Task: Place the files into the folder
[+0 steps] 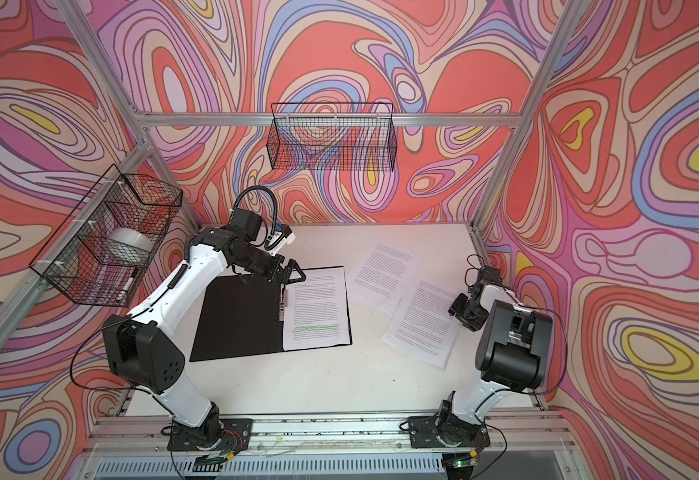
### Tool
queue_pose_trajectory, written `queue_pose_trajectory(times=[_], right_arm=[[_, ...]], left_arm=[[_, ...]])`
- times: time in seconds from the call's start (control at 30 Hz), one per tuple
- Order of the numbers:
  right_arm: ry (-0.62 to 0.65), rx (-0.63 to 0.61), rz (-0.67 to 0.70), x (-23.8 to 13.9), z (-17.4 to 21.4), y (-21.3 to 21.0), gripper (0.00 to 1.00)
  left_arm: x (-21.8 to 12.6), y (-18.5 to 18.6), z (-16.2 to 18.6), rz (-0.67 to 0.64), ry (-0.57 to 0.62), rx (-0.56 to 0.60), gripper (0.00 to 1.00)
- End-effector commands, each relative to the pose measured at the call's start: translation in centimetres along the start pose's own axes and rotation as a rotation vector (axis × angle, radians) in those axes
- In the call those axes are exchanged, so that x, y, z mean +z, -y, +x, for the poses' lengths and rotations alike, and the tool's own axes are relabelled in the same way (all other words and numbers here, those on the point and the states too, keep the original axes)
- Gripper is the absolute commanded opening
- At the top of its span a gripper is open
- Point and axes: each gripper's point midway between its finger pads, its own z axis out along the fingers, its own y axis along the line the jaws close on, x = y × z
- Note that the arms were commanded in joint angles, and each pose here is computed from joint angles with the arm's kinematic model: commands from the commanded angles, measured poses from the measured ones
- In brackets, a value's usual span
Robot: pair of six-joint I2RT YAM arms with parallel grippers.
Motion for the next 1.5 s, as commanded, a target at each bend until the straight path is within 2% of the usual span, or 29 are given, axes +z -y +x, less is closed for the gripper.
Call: queue_pose_trajectory(times=[0.0, 0.1, 0.7, 0.9, 1.2, 1.33, 1.47], right_arm=[[-0.092, 0.0, 0.042, 1.7, 1.9, 1.3, 0.52], [-0.1, -0.007, 0.048, 1.8, 2.1, 1.4, 0.49], [-0.135, -0.03, 0.133, 3.4, 2.7, 3.0, 0.18], [-0.132, -0.037, 0.123, 3.4, 2.5, 2.8, 0.01], [-0.067, -0.048, 0.077, 0.8, 1.7, 1.6, 0.0], [-0.047, -0.05, 0.055, -0.5, 1.4, 1.1, 0.0], [0.0, -0.031, 0.052, -1.4, 0.8, 0.9, 0.11]], left_arm=[[-0.8, 0.8, 0.0, 0.008, 0.02, 0.022, 0.99], [-0.8, 0.9, 0.0, 0.011, 0.021, 0.022, 0.99], [-0.7, 1.0, 0.3, 0.017, 0.025, 0.018, 0.99], [-0.7, 1.3, 0.3, 0.036, 0.031, 0.011, 0.99], [0.2, 2.4, -0.6, 0.092, 0.021, 0.002, 0.99], [2.2, 4.8, -0.8, 0.123, -0.057, 0.08, 0.98], [5.6, 8.1, -0.6, 0.168, -0.158, 0.131, 0.97]])
